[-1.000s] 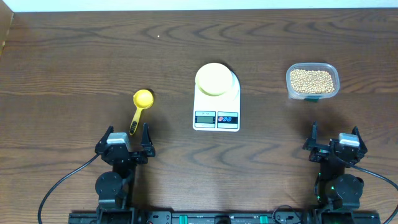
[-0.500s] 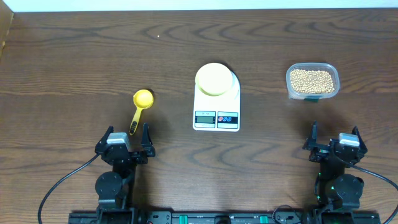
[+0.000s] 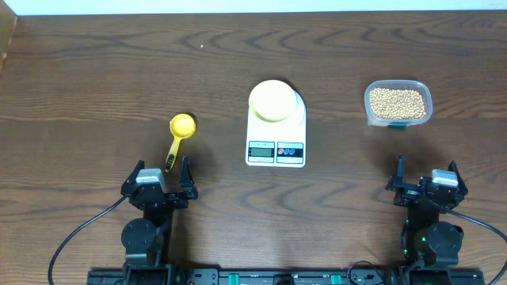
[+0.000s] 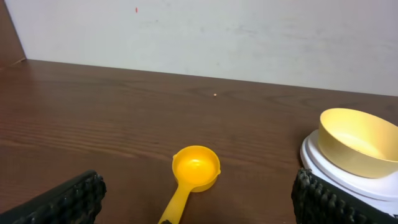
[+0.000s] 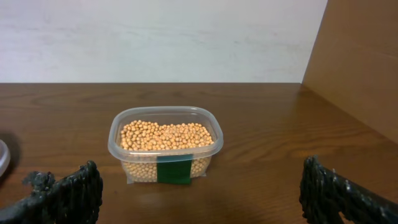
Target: Scoop item into bowl and weigh 50g on scale
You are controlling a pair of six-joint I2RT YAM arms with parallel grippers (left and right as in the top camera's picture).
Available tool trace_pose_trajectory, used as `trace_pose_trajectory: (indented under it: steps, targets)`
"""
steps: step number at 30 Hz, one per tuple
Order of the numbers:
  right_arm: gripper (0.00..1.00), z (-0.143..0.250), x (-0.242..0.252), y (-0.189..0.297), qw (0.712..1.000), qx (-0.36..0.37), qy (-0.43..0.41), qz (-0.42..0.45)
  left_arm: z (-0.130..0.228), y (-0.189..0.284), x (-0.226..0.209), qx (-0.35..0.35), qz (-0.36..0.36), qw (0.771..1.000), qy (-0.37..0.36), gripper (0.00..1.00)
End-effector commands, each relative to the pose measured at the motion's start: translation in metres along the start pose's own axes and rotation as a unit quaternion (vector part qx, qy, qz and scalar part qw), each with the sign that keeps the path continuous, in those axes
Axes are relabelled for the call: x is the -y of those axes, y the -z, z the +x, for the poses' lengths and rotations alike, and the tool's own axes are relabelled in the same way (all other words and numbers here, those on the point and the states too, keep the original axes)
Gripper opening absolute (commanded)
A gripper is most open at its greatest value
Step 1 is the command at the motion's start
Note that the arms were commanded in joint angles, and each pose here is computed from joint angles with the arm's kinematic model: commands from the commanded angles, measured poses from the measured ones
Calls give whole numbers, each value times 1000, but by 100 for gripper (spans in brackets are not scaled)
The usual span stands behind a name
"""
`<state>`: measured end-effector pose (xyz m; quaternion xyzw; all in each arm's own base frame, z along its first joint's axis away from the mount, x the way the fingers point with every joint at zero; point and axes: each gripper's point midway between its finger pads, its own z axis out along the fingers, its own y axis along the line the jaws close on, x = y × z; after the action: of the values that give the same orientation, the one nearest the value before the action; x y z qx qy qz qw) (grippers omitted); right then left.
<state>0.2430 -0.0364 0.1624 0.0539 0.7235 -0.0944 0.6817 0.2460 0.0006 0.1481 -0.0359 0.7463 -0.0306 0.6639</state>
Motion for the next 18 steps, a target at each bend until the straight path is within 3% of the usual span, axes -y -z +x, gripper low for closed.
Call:
trace_pose_trajectory:
  steps: [1,18]
  targets:
    - [99,1,1,0,1000,-1,5,3,15,0,0,-26,1,999,25,97]
    - [99,1,1,0,1000,-1,5,3,-1,1,1,-5,3,994,112,98]
